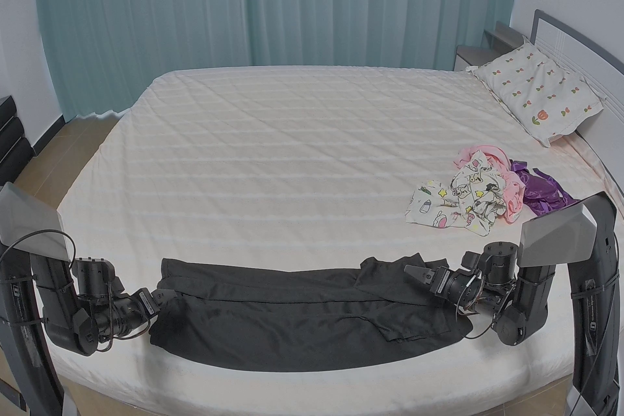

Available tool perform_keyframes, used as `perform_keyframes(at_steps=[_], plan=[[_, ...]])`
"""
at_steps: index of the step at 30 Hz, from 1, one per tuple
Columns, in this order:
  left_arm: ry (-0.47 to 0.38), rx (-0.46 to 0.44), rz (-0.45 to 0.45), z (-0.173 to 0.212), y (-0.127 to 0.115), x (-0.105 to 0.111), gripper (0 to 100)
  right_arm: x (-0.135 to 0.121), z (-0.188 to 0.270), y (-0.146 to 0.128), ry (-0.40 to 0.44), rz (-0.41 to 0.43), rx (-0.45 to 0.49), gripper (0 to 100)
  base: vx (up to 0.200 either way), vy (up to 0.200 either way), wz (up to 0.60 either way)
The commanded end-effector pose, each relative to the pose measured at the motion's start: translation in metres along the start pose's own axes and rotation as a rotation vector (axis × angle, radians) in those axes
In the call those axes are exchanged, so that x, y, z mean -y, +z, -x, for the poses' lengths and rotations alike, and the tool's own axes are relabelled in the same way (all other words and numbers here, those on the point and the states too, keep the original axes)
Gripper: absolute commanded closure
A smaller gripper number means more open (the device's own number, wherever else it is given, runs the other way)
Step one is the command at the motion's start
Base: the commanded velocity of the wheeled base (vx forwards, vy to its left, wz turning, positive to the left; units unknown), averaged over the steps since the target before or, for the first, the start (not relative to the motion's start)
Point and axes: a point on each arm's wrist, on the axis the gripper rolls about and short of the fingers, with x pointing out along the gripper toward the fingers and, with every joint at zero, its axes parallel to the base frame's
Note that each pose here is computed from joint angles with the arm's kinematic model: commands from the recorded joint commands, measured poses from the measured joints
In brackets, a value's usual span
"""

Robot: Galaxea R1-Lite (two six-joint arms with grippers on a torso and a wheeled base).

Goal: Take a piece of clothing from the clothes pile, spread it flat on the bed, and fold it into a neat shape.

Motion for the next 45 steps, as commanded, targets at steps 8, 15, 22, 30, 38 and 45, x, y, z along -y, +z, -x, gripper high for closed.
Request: perform_keyframes(at_steps=[8, 15, 22, 30, 38, 45], plan=[[0.03, -0.074, -0.022, -0.001, -0.019, -0.001, 0, -0.007, 0.017, 0.032, 0.019, 0.001, 0.103, 0, -0.05, 0.0, 0.0], [0.026, -0.07, -0.033, -0.008, -0.019, 0.002, 0, -0.005, 0.015, 0.028, 0.016, -0.001, 0.09, 0, 0.0, 0.0, 0.0], [0.109, -0.029, -0.045, -0.023, -0.02, -0.001, 100, -0.005, 0.014, 0.027, 0.015, -0.002, 0.087, 0, 0.0, 0.0, 0.0], [0.197, -0.019, -0.057, -0.016, -0.029, -0.002, 100, -0.002, 0.014, 0.024, 0.005, -0.005, 0.076, 0, 0.0, 0.0, 0.0], [0.219, -0.035, -0.062, -0.008, -0.034, -0.004, 100, -0.001, 0.015, 0.023, 0.0, -0.007, 0.073, 0, 0.0, 0.0, 0.0], [0.232, -0.059, -0.096, -0.003, -0.038, -0.006, 100, 0.0, 0.018, 0.02, -0.009, -0.004, 0.055, 0, 0.0, 0.0, 0.0]])
